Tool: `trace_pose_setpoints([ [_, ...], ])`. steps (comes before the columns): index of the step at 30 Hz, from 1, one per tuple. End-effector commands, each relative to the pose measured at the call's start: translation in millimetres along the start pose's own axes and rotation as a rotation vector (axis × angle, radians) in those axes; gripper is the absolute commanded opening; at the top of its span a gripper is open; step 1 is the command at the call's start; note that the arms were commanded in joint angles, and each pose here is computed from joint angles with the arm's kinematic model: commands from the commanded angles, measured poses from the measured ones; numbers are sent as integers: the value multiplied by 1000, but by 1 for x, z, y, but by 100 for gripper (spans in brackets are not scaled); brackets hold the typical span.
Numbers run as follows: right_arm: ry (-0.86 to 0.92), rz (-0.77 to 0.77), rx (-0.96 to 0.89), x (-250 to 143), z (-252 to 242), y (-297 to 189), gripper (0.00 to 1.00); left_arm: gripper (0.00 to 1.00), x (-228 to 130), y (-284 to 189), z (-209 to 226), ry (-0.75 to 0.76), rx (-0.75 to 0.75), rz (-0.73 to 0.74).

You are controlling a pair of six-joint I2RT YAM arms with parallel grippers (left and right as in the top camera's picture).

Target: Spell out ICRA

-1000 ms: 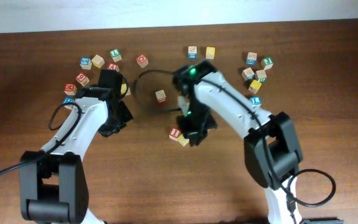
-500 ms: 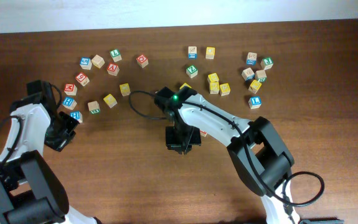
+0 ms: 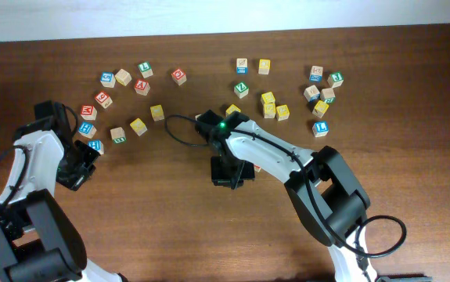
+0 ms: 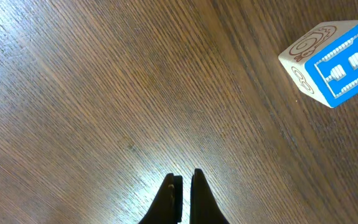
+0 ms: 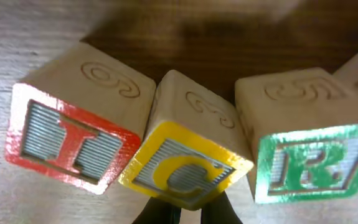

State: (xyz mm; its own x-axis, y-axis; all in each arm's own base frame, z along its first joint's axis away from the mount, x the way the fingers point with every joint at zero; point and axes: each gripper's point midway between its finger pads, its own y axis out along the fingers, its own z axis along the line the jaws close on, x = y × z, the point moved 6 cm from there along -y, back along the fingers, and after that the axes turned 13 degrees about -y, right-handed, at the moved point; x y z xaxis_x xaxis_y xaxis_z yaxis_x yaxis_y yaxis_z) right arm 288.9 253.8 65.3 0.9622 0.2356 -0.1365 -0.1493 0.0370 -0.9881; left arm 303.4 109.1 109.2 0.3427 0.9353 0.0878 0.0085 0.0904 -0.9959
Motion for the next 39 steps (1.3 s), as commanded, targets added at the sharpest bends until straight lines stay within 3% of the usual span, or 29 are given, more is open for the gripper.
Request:
trace_pose_setpoints([
  [1,-61,-27,-22,5,-4,2,4,0,4,-7,-1,-17,-14,-21],
  [5,-131,-50,-34,9,-4,1,4,0,2,-7,-2,-13,-17,-18],
  [11,-157,-71,-82,18,-6,-35,4,0,-20,-9,-23,184,-119,65],
  [15,-71,-78,-68,30,-36,-97,4,0,-63,-12,-48,350,-132,74],
  [18,-64,-71,-36,38,-72,-115,4,0,-91,-9,-59,432,-148,80],
  [23,20,43,-33,31,-135,-76,4,0,-140,3,-83,506,-260,98],
  [29,22,31,67,32,-129,-28,4,0,-183,-5,-119,628,-430,36],
  [35,7,-24,104,41,-125,-24,4,0,-213,10,-127,702,-428,56],
  [39,-20,-49,106,46,-125,-24,4,0,-226,24,-128,719,-438,166],
])
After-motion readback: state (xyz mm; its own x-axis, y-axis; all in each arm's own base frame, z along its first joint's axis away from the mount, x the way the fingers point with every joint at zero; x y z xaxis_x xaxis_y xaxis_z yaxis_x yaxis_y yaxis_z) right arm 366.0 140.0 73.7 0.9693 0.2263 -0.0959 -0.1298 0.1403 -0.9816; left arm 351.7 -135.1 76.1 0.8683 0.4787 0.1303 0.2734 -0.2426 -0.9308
